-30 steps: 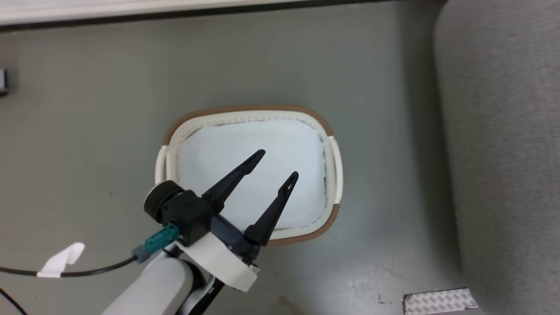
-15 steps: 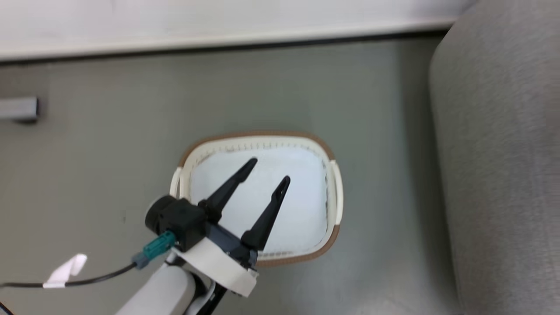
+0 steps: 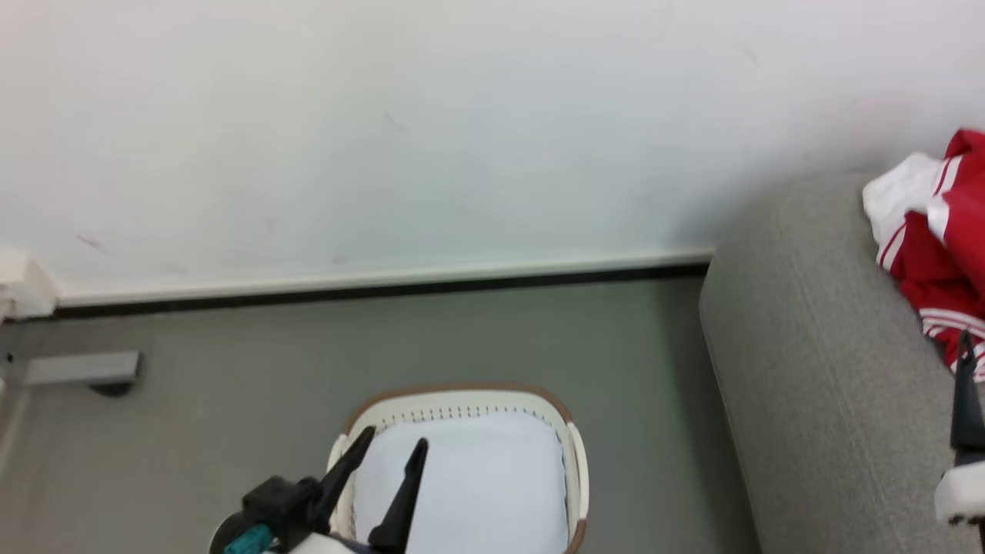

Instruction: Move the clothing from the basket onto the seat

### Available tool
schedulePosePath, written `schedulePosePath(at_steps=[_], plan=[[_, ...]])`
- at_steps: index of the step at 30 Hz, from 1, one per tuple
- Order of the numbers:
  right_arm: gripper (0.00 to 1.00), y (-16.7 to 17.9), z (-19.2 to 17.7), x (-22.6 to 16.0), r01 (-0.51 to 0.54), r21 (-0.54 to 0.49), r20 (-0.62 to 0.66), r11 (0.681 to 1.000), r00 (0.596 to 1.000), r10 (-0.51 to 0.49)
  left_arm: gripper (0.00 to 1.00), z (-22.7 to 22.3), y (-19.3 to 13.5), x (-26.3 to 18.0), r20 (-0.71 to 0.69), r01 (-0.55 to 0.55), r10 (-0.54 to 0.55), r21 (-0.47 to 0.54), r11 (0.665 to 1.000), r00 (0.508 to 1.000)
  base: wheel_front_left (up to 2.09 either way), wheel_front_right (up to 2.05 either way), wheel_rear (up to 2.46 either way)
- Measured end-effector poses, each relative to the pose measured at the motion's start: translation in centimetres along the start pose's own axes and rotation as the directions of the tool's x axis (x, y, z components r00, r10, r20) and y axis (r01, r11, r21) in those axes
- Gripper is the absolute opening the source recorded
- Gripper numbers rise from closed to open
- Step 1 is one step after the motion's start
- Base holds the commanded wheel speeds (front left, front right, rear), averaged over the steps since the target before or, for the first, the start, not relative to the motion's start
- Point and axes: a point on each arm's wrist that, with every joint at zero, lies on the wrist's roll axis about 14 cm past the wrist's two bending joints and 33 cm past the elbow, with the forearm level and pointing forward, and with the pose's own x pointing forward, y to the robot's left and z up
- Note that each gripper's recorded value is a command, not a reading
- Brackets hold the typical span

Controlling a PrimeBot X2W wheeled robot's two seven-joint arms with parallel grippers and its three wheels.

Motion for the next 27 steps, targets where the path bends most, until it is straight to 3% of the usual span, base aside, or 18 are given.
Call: schedulePosePath(at_steps=[10, 14, 27], plan=[[1.00, 6.3, 3.4, -4.9, -0.167, 0.149, 0.111, 0.975, 0.982, 0.151, 1.00, 3.3, 4.1, -5.1, 0.116, -0.193, 0.188, 0.030, 0.981, 0.975, 0.00, 0.00, 0.00], [1.00, 8.3, 2.7, -6.4, -0.221, 0.171, 0.090, 0.960, 0.974, 0.208, 1.00, 3.5, 5.6, -6.6, 0.135, -0.256, 0.250, 0.029, 0.966, 0.959, 0.00, 0.00, 0.00], [1.00, 10.7, -1.8, -9.6, -0.239, 0.327, -0.045, 0.914, 0.962, 0.268, 1.00, 2.2, 7.2, -8.5, 0.119, -0.321, 0.315, 0.035, 0.947, 0.942, 0.00, 0.00, 0.00]])
